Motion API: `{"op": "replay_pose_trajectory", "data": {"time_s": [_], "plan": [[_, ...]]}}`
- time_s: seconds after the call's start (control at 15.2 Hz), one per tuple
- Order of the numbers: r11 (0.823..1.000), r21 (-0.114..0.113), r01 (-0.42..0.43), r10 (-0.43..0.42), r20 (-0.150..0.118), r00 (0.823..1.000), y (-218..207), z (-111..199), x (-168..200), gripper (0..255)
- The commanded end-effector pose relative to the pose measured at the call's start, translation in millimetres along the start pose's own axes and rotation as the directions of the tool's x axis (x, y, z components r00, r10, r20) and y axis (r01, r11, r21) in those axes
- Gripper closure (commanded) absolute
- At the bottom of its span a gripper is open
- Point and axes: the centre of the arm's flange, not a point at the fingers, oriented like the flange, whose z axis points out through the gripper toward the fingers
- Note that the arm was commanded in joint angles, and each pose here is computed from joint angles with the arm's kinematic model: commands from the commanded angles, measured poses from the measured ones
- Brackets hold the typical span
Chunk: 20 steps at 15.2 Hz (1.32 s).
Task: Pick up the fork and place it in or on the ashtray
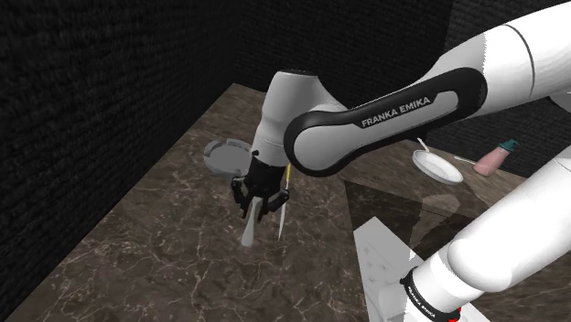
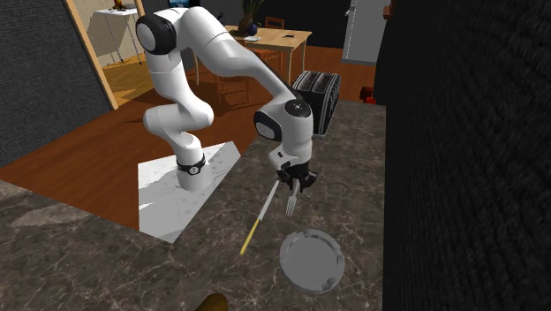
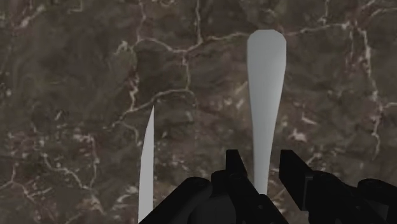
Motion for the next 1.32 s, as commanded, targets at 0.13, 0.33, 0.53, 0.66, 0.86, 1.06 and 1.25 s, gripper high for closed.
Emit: {"op": "replay_pose_trajectory", "data": {"time_s": [0.13,0.33,0.53,0.66,0.86,1.06,1.25], "plan": [[1.0,0.0,0.0,0.0,0.0,1.0,-0.4,-21.2,-3.5,255],[1.0,0.0,0.0,0.0,0.0,1.0,-0.6,-36.9,-5.8,255],[1.0,0.0,0.0,0.0,0.0,1.0,-0.8,-52.5,-8.1,255],[1.0,0.0,0.0,0.0,0.0,1.0,-0.9,-63.0,-9.6,255],[1.0,0.0,0.0,0.0,0.0,1.0,-1.1,-78.7,-11.9,255],[1.0,0.0,0.0,0.0,0.0,1.0,-12.1,-81.7,11.9,255],[1.0,0.0,0.0,0.0,0.0,1.0,-28.5,-84.5,47.8,255]]}}
